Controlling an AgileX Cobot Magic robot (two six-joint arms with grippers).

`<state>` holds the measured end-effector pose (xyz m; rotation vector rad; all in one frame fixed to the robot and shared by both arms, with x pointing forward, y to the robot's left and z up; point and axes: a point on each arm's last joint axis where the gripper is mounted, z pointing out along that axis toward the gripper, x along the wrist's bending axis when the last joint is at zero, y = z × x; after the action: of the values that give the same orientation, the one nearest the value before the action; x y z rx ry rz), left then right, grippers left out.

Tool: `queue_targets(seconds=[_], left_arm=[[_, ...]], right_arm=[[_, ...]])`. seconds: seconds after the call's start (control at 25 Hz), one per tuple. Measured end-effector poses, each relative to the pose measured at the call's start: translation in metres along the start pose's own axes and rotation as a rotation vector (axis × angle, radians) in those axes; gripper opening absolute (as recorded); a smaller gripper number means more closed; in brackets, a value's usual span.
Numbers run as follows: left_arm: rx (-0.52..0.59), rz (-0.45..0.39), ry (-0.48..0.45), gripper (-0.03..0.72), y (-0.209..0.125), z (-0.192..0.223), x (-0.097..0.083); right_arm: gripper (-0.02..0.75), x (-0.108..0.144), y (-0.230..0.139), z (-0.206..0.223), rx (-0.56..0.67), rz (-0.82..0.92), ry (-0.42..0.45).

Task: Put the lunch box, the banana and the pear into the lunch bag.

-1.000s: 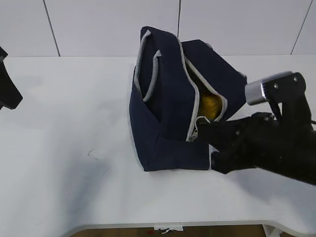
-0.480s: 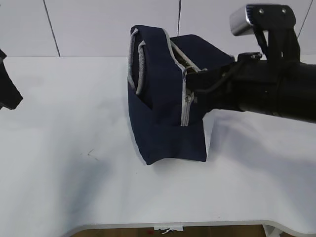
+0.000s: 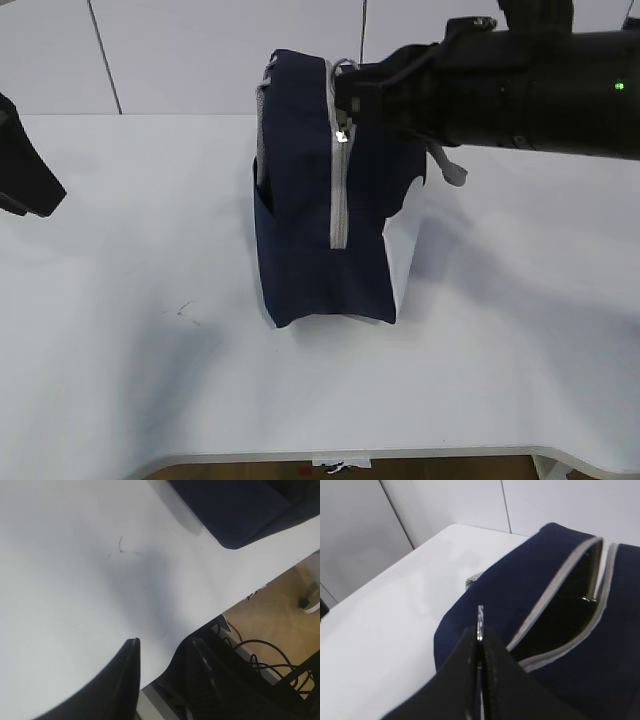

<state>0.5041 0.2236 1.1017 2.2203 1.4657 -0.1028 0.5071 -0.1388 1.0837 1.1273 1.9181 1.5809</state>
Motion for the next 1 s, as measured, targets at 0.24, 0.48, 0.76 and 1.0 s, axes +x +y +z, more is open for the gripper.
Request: queue_targets(seconds=[0.24, 0.48, 0.76, 1.0], left_arm=[[-0.022, 0.057, -0.054, 0.244, 0.002, 0.000, -0.005], [-0.062, 0.145, -0.093, 0.246, 0.006, 0.003, -0.017], [-0.133, 0.306, -0.108, 0.265, 0.021, 0.029, -0.053], [-0.171, 0.305, -0.098, 0.266, 0.033, 0.047, -0.054]], right_arm=[[-0.010, 0.006, 0.015, 0.016, -0.006, 0.017, 0.053], [-0.010, 0.009, 0.016, 0.024, 0.017, 0.033, 0.094], [-0.010, 0.010, 0.016, 0.024, 0.020, 0.046, 0.100], [-0.010, 0.010, 0.016, 0.024, 0.019, 0.051, 0.106]])
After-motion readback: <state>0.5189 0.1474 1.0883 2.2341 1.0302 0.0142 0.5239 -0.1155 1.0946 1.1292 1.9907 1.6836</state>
